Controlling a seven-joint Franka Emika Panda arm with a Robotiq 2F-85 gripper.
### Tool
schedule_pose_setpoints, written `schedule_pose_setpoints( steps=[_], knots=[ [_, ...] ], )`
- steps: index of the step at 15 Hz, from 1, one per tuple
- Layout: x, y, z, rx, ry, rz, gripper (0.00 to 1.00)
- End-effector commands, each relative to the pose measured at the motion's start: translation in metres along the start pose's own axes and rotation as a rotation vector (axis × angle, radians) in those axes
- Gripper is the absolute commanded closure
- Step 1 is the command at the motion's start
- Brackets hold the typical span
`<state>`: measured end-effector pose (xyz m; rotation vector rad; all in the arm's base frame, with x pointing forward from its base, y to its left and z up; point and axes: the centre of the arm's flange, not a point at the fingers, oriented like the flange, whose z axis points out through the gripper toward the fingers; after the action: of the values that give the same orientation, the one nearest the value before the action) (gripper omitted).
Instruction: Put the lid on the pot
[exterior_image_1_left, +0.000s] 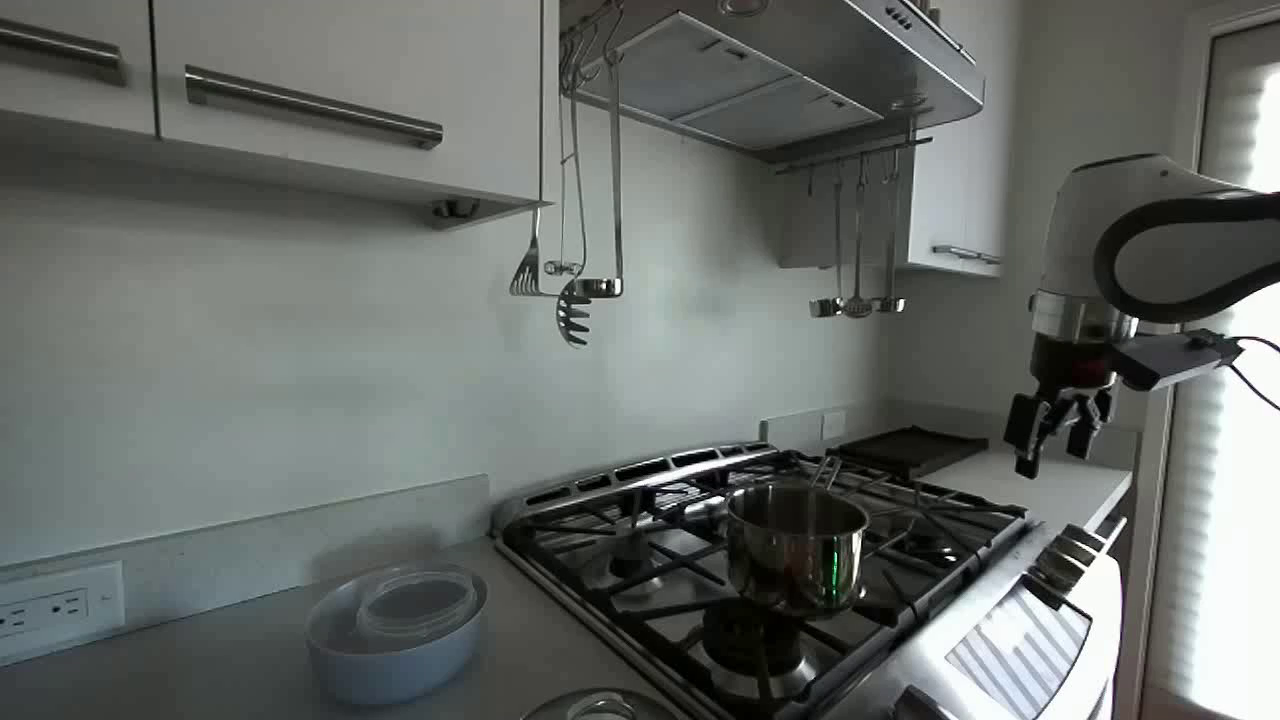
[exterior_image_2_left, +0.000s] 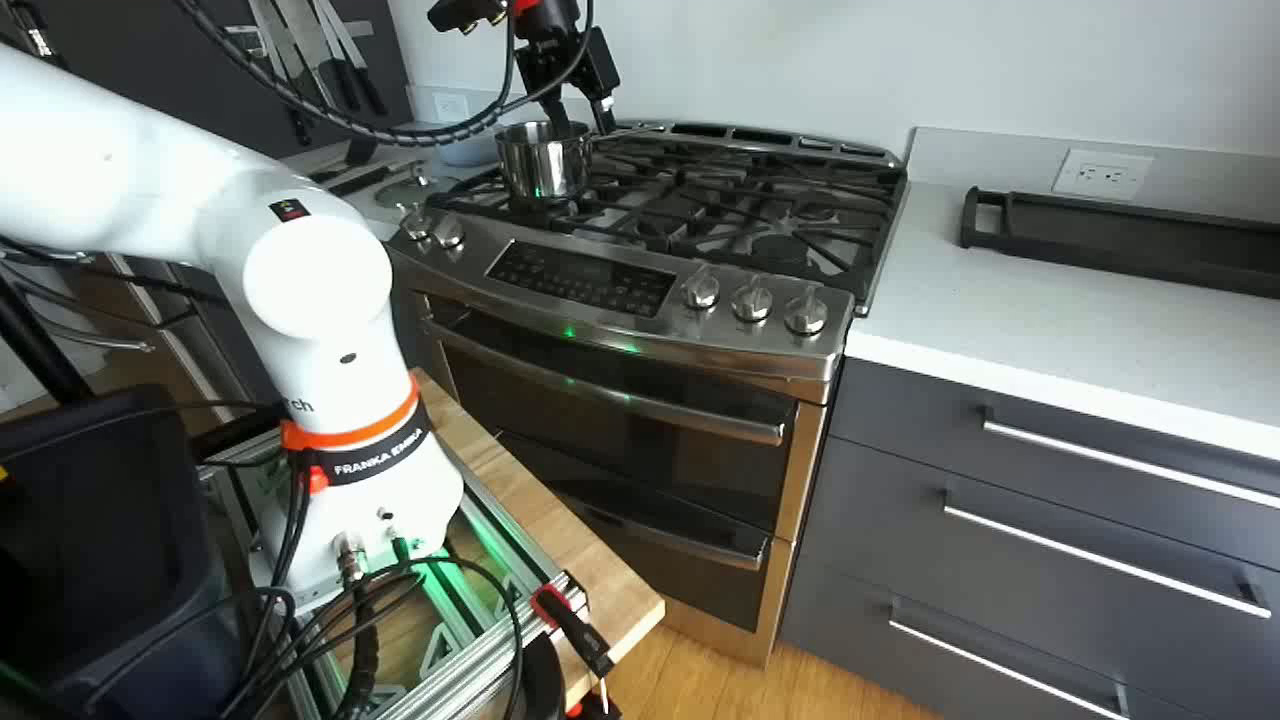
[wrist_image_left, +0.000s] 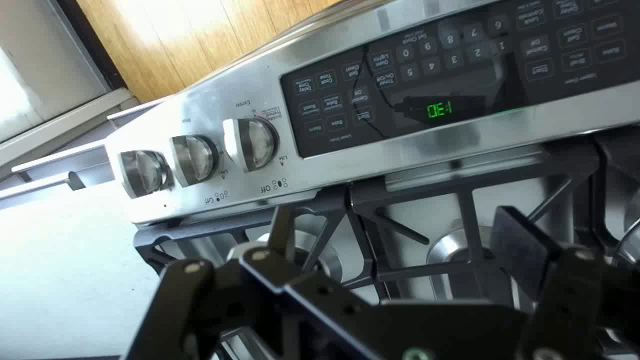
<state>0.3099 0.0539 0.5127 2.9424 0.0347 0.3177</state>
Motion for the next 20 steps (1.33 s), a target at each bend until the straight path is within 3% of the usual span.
schedule_pose_setpoints(
  steps=[1,7,10,14,20],
  knots=[
    [0.0,0.0,0.0,0.0,0.0,0.0,0.0],
    [0.007,-0.009,0.001,0.024,0.003,-0.035,0.0],
    [0.03,-0.05,-0.007,0.083,0.028,-0.205,0.0],
    [0.054,-0.117,-0.037,0.201,0.128,-0.373,0.0],
    [0.062,-0.222,-0.065,0.378,0.262,-0.627,0.0]
  ],
)
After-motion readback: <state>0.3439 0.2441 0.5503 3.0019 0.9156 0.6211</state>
